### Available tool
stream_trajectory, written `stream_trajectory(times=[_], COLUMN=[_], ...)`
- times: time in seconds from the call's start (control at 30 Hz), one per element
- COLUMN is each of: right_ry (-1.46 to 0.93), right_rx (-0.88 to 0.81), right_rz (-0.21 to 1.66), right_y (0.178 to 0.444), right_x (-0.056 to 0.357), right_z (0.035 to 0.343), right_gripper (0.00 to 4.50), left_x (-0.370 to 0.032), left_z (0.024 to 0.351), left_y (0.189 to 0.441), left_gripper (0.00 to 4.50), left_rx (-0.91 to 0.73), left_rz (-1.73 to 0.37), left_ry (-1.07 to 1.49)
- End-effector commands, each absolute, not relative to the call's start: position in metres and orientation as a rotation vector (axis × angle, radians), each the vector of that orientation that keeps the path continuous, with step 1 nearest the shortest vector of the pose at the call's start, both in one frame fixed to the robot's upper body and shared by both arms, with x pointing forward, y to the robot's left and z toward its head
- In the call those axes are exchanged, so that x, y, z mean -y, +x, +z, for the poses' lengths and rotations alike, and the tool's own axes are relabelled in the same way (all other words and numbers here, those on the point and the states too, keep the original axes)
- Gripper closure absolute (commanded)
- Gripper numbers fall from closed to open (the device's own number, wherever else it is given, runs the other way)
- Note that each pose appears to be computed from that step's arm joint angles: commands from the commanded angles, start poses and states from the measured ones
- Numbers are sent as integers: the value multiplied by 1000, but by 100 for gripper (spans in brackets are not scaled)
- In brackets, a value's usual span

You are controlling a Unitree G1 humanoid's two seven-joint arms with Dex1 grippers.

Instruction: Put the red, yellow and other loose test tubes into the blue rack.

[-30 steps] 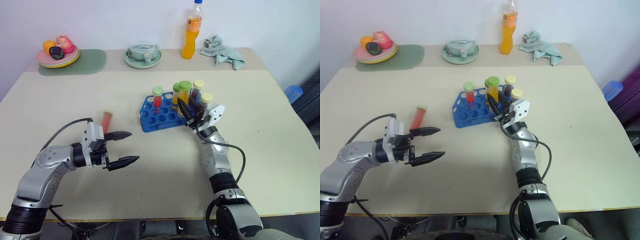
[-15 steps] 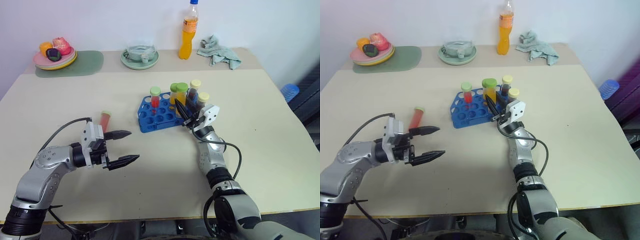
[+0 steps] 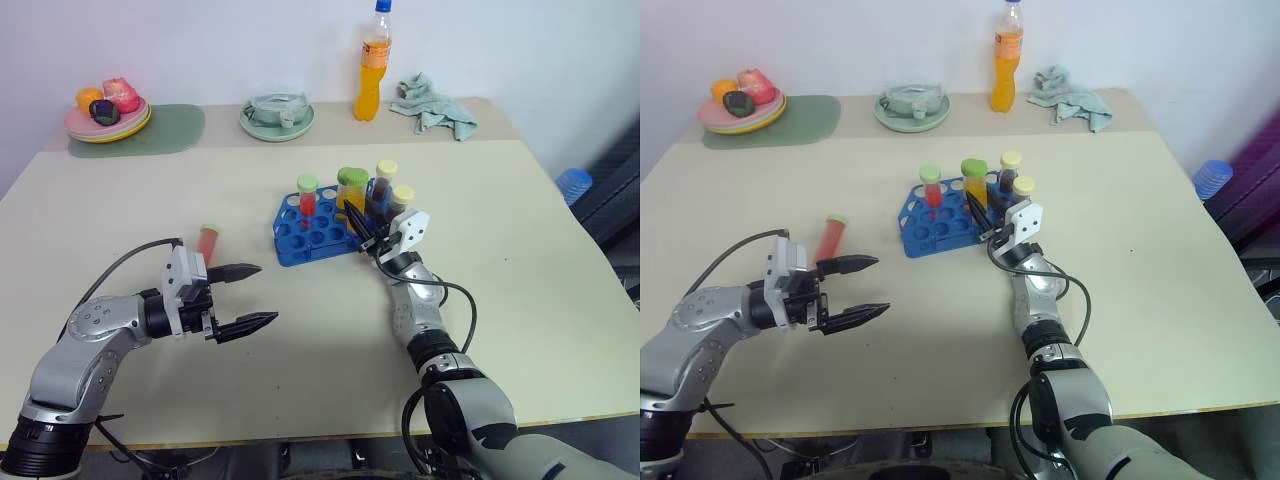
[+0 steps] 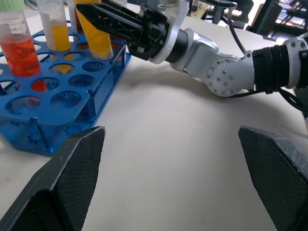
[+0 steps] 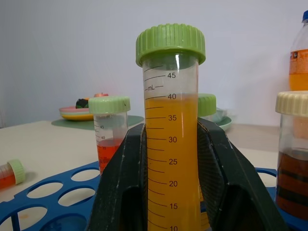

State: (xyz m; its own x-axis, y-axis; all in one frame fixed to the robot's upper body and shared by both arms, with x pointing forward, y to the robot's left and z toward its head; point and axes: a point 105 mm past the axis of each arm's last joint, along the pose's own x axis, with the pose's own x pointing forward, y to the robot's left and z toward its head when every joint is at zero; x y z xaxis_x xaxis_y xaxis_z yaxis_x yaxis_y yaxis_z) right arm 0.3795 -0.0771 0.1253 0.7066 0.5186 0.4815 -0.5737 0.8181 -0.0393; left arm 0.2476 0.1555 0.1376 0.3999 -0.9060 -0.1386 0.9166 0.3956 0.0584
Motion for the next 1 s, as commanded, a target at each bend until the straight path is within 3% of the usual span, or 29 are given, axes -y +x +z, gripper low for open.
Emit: stream_trajectory(times=[0.03,0.13,0.33,0.4,0.7,1.0], right_ry=[166,196,162,141,18,-135], right_rx=[489,498,524,524,546,503], right_rz=[573,600,598,588,582,692], right_y=[378,376,373,373,366,329], right_x=[81,81,83,84,93,112], right_z=[118,119,122,121,125,119], right_gripper=[371,371,80,5,5,5], left_x=[-156,-156,-154,-154,-150,-159], left_z=[151,151,153,152,149,130], left_y=[245,246,246,246,245,245], left_gripper=[0,0,0,0,0,0], left_rx=[-41,-34,-18,-16,-1,6], left_rz=[-1157,-1148,-1139,-1140,-1134,-1030], left_ry=[150,137,112,109,63,-17])
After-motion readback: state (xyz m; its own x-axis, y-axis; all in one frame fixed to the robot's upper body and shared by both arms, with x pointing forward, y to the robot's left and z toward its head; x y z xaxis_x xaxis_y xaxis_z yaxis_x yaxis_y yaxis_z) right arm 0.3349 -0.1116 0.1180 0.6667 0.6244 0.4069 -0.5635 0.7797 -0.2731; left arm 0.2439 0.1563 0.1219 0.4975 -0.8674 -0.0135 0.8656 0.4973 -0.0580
